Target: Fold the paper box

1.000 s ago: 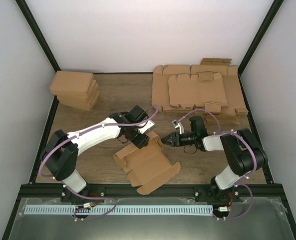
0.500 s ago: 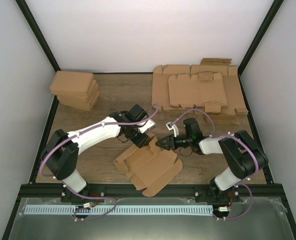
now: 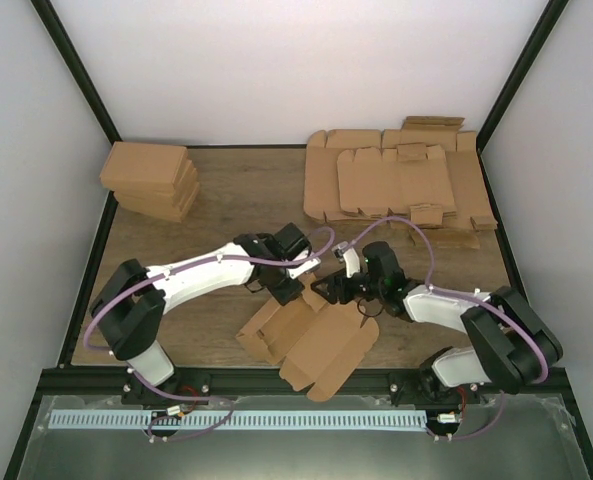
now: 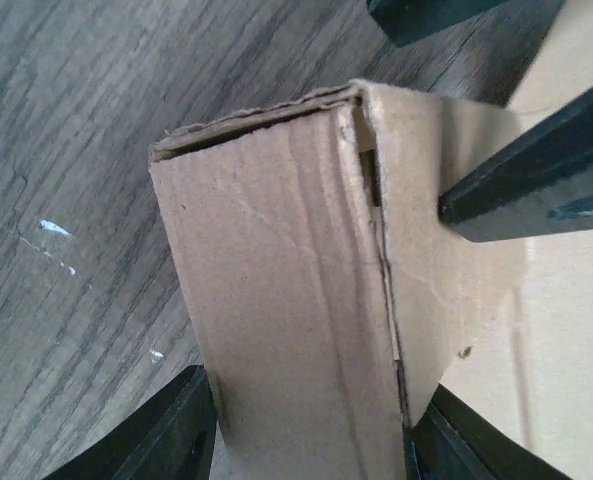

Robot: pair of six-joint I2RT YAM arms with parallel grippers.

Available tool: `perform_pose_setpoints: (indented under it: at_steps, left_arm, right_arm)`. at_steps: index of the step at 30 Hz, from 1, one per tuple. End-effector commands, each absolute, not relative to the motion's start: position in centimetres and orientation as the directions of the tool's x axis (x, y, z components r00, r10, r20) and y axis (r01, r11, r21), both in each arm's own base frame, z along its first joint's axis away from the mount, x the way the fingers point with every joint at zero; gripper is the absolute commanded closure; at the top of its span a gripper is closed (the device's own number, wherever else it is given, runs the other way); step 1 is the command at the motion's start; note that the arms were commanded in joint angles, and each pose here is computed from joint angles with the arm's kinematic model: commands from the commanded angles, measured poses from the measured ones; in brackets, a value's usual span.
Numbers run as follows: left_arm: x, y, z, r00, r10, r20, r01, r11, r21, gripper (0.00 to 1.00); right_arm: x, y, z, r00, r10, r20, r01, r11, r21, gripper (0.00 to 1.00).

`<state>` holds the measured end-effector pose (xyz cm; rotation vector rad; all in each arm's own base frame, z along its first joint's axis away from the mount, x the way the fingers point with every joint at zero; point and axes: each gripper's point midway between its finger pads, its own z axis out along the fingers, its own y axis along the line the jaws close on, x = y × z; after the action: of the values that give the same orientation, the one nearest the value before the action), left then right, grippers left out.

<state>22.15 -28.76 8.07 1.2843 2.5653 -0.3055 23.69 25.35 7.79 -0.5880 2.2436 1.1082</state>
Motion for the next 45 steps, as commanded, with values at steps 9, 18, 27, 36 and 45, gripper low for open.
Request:
perform_pose_setpoints:
  at_steps: [9,18,27,36,45]
  left_arm:
    - [22.7,-29.7,8.9,-0.515,0.795,-0.320,0.818,0.568,0.096,0.55]
    - [22.4,-30.5,10.3,-0.484,0.797,-0.362,0.821,0.557,0.128,0.56]
    - [21.6,-31.8,11.8,-0.470,0.786,-0.402,0.836,0.543,0.085,0.65]
    - [20.9,-33.2,12.6,-0.458,0.778,-0.430,0.851,0.524,0.041,0.70]
    - [20.8,-33.6,12.4,-0.463,0.772,-0.435,0.851,0.524,0.024,0.70]
  right_arm:
    - [23.7,25.1,7.3,-0.724,-0.144,-0.674,-0.583,0.649,0.488,0.42]
    - [22.6,24.9,7.0,-0.744,-0.134,-0.654,-0.568,0.643,0.514,0.40]
    - [22.6,24.8,6.1,-0.755,-0.137,-0.641,-0.544,0.677,0.496,0.43]
    - [22.6,24.7,6.6,-0.739,-0.130,-0.660,-0.548,0.686,0.479,0.44]
    - [22.0,25.1,7.0,-0.718,-0.144,-0.681,-0.570,0.683,0.457,0.43]
